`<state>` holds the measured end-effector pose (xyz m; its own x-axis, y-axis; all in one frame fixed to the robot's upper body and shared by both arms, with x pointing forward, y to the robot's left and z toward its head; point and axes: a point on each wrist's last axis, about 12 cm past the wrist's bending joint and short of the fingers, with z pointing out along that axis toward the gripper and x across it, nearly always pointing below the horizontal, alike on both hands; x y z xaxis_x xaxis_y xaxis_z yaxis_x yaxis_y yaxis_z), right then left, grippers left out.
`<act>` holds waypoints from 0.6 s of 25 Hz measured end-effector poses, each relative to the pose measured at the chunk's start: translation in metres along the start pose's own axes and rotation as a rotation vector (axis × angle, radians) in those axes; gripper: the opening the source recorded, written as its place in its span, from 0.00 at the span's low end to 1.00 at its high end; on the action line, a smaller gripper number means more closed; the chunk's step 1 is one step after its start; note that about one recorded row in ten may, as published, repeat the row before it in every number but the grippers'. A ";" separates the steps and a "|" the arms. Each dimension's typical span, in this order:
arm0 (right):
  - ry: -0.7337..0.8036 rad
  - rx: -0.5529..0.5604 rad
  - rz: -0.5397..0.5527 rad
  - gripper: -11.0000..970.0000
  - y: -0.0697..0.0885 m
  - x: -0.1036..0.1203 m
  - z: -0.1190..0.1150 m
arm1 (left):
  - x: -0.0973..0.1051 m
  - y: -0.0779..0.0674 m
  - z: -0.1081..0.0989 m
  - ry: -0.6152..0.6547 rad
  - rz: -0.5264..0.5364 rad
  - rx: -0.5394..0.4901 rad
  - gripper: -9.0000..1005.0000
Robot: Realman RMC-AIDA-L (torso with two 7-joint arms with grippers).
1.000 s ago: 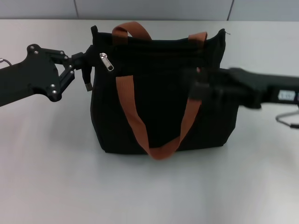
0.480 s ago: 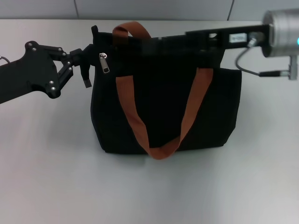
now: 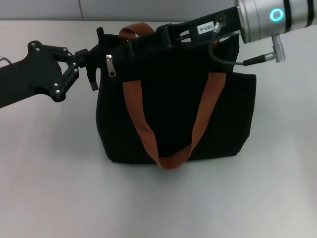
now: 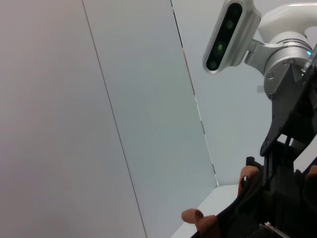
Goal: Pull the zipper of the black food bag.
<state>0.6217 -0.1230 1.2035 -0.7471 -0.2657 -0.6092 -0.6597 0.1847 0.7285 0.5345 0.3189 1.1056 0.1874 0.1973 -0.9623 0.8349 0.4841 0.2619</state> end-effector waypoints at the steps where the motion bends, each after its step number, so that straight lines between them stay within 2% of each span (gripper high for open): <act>1: 0.008 0.004 0.000 0.72 0.001 -0.001 0.003 | 0.000 0.000 0.000 0.001 0.001 0.000 0.02; 5: 0.026 0.054 -0.002 0.72 -0.001 -0.005 0.011 | 0.000 0.002 -0.001 0.004 0.004 -0.002 0.02; 15: 0.038 0.095 -0.018 0.72 -0.003 -0.006 0.018 | -0.002 0.002 -0.001 -0.001 -0.004 0.004 0.02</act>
<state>0.6270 -0.1048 1.1990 -0.7327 -0.3054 -0.6082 -0.6790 0.2681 0.6834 0.5353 0.3203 1.1077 0.1848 0.1941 -0.9634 0.8379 0.4812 0.2577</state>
